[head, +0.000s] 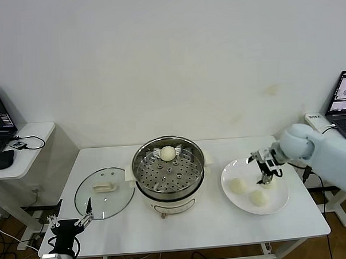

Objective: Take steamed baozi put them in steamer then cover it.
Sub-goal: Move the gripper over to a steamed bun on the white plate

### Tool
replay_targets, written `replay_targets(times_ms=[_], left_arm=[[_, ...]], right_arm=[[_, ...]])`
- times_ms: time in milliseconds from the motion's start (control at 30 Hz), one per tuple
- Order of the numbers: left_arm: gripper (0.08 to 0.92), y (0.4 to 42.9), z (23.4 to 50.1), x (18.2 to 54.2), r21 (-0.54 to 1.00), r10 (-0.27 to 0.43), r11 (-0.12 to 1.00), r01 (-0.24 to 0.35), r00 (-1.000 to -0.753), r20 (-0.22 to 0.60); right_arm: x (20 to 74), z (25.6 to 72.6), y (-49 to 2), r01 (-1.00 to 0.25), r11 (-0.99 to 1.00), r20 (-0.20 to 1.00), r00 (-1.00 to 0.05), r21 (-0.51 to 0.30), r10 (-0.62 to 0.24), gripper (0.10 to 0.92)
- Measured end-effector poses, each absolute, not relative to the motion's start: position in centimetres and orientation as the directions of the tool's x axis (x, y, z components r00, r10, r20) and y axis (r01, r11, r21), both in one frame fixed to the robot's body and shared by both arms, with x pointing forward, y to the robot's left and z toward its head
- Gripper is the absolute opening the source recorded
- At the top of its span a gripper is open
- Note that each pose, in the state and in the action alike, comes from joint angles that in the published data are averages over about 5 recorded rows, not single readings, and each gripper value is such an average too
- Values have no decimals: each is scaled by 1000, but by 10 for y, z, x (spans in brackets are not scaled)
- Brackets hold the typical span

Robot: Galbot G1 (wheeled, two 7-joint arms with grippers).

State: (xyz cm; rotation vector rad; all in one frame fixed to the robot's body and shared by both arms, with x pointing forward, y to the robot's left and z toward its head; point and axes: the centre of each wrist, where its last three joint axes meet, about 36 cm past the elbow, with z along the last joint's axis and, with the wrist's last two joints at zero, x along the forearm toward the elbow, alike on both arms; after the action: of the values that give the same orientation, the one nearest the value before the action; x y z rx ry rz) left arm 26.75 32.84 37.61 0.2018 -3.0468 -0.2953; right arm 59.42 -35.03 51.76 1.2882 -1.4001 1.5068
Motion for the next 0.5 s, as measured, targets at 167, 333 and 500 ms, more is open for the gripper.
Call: replay_targets(times_ms=[167,333,500], left_arm=[[823,330,375,265,195,-145,972,-131,-987,63],[823,332,375,265,194,-152,971,-137,-986,63],[823,333,375,265,191,-156,971,-142,-986,61]], right_arm=[[601,496,-342,-952,-159,961,-243,-263,-136,823],[610,482,-330,-953,-154,960,-241,-261,-141,823],[618,470,-319,-954,-150,961,-239,-259,-143,823]])
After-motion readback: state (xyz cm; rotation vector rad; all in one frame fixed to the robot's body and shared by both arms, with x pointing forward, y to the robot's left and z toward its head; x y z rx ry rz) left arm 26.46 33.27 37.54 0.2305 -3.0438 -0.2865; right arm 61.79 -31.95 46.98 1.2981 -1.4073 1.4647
